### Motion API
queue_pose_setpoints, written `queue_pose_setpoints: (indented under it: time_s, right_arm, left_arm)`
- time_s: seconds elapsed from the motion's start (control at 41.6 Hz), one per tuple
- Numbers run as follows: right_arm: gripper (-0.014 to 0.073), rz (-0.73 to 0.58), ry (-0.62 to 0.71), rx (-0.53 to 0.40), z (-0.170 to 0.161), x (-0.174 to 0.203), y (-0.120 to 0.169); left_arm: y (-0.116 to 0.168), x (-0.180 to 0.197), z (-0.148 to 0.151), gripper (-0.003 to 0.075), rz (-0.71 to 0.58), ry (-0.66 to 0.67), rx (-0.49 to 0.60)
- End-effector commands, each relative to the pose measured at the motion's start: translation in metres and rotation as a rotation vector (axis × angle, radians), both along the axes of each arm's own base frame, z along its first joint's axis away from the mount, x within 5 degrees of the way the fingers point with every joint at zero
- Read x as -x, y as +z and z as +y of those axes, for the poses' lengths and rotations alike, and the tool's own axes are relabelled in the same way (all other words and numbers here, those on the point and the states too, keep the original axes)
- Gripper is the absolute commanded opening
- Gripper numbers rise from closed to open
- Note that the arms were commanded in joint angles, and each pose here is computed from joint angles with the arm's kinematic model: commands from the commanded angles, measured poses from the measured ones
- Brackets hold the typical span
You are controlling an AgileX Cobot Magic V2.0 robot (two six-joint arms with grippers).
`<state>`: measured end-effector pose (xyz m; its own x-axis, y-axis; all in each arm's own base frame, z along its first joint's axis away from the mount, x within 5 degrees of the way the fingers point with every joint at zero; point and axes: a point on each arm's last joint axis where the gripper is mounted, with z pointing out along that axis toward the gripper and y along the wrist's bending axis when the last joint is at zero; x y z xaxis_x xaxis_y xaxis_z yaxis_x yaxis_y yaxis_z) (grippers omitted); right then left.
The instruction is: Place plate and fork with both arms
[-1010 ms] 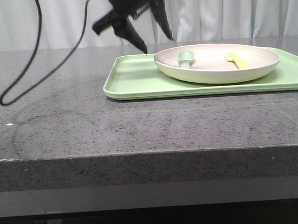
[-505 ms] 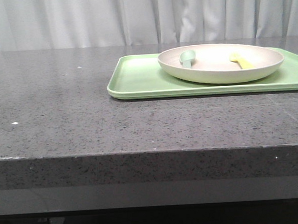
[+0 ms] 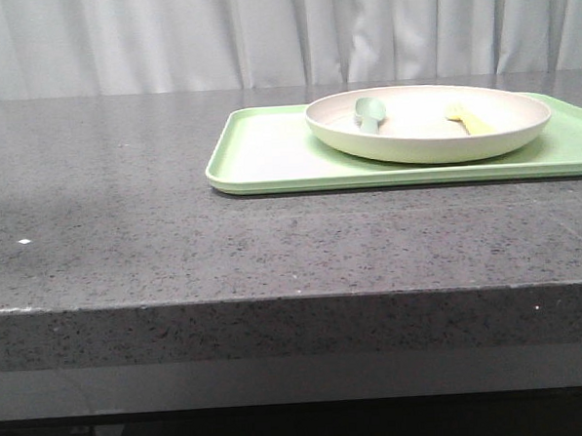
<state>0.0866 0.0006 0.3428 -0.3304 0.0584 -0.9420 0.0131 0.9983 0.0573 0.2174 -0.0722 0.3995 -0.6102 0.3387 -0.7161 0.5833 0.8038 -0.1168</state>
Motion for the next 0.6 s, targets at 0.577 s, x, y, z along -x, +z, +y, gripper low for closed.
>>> queue_pose_setpoints:
  time_s: [0.577]
  right_arm:
    - [0.0560,0.460,0.355,-0.093,0.048,-0.124,0.056]
  left_arm:
    - [-0.034,0.096,0.020,0.0402,-0.195,0.061,0.063]
